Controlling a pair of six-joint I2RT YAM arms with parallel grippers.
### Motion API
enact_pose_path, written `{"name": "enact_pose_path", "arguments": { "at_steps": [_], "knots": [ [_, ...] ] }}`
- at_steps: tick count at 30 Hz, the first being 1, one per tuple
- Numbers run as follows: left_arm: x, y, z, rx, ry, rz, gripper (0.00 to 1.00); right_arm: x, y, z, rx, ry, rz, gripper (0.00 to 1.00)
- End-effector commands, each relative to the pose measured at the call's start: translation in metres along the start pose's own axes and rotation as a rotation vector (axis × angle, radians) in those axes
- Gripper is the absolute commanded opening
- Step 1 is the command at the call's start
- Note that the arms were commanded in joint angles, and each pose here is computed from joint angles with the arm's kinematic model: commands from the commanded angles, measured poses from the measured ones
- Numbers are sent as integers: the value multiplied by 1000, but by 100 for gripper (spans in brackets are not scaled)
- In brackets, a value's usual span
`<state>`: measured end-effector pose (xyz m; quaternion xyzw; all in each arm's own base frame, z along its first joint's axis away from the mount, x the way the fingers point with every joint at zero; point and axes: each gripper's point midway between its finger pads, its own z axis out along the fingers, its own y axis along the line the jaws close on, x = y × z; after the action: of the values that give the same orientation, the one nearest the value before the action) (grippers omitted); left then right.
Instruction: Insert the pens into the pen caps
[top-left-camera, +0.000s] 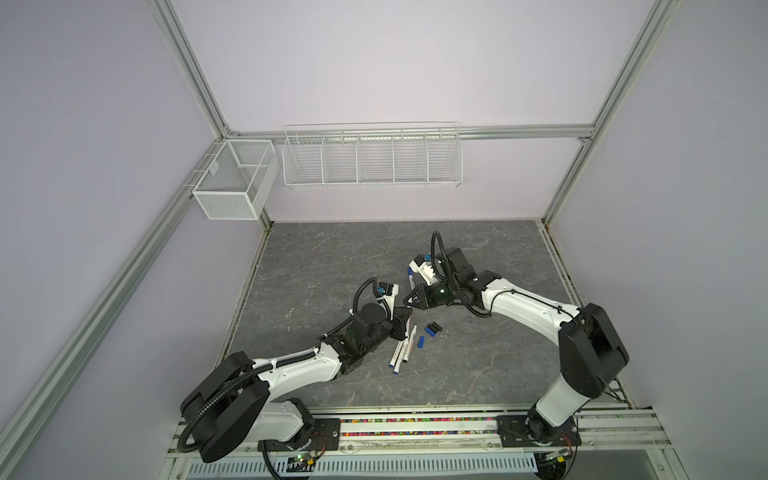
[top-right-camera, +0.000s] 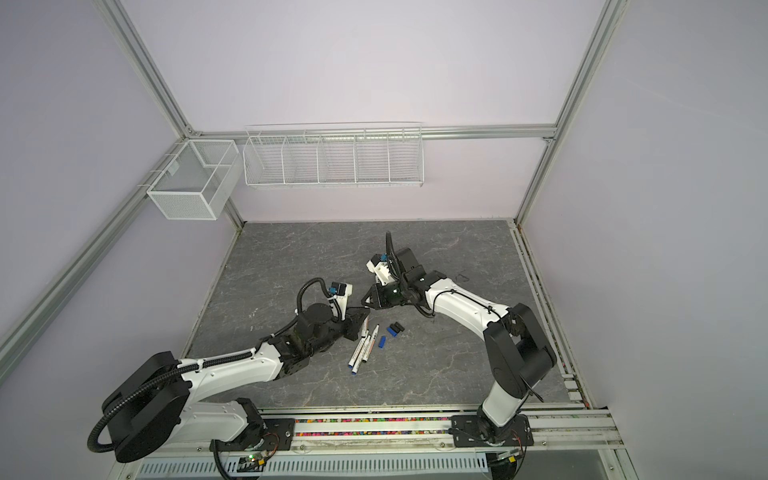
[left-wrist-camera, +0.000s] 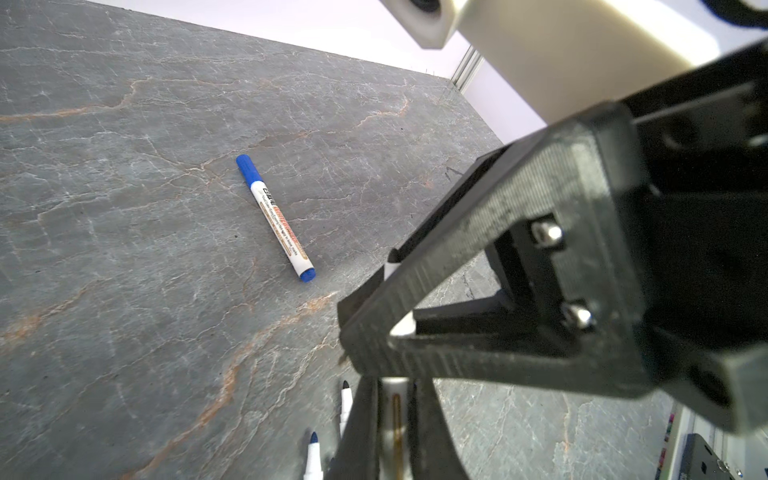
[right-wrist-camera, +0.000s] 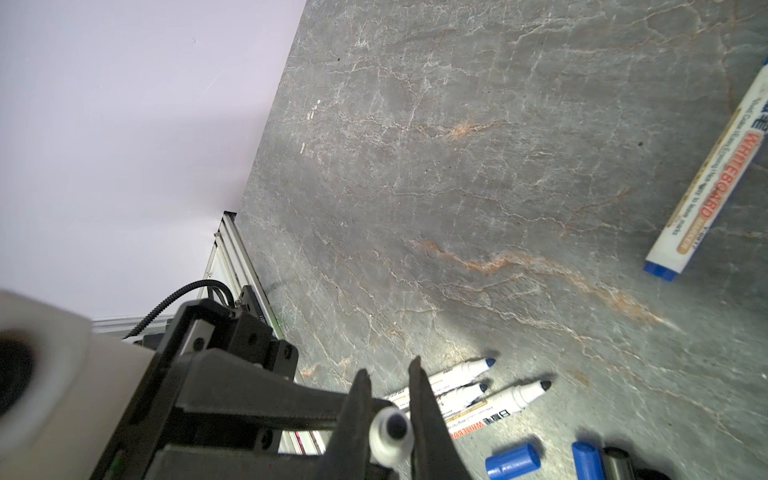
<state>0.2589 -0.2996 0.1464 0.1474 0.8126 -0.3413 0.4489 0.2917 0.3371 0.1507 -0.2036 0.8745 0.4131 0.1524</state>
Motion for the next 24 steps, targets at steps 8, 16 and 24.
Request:
{"name": "enact_pose_path", "arguments": {
  "at_steps": [8, 16, 24],
  "knots": [
    [25, 3, 9, 5, 97, 20, 30, -9, 14, -25, -101, -62, 29, 10],
    [18, -6, 11, 42, 91, 28, 19, -7, 10, -25, -91, -55, 34, 10],
    [-7, -19, 2, 82, 21, 31, 30, 0, 6, -22, -85, -21, 34, 10]
  ]
}}
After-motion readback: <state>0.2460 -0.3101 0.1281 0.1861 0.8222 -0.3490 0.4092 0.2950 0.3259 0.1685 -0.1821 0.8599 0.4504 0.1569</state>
